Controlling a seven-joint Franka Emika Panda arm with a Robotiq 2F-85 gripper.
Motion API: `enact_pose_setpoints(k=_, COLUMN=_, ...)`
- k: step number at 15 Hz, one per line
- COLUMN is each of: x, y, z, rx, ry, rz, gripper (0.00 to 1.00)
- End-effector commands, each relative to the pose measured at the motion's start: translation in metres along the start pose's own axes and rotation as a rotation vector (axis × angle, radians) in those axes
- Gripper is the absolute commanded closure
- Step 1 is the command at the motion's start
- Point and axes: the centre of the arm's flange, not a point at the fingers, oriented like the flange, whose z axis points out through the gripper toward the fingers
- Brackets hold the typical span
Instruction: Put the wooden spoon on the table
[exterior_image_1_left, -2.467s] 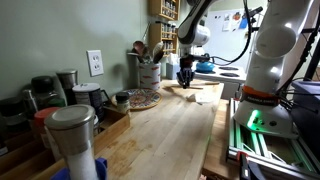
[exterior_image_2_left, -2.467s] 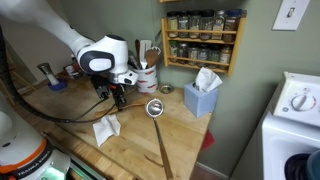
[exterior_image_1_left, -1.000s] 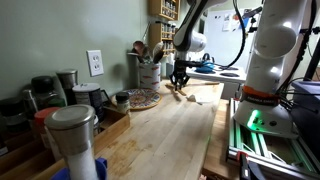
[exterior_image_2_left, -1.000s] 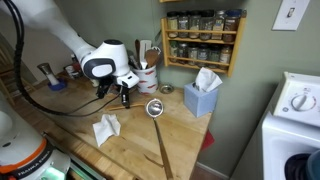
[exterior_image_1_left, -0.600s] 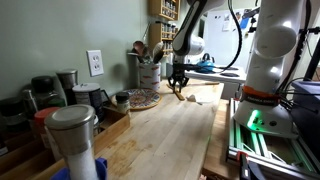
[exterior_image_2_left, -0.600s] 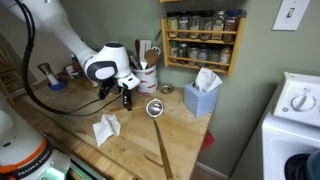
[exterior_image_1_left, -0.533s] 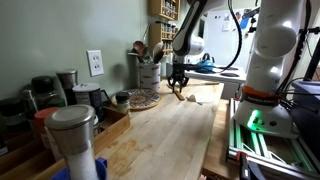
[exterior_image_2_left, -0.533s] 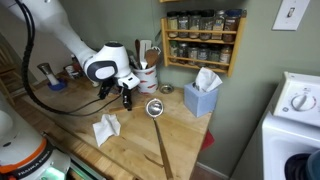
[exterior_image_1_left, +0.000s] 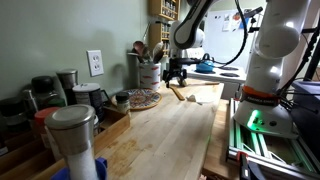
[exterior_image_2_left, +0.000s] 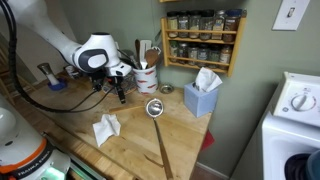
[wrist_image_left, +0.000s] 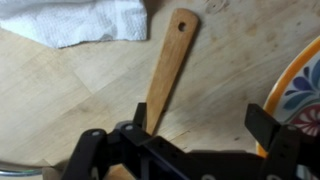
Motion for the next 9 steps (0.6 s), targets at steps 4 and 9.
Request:
enact_pose_setpoints(k=4, x=-0.062, y=-0.046, z=-0.068, rx=-0.029, ry=0.014, rz=-0.36, gripper=0.0)
enact_pose_setpoints(k=9, x=-0.087, y=-0.066, z=-0.102, rx=-0.063, ry=-0.012, rz=-0.53, gripper=0.0)
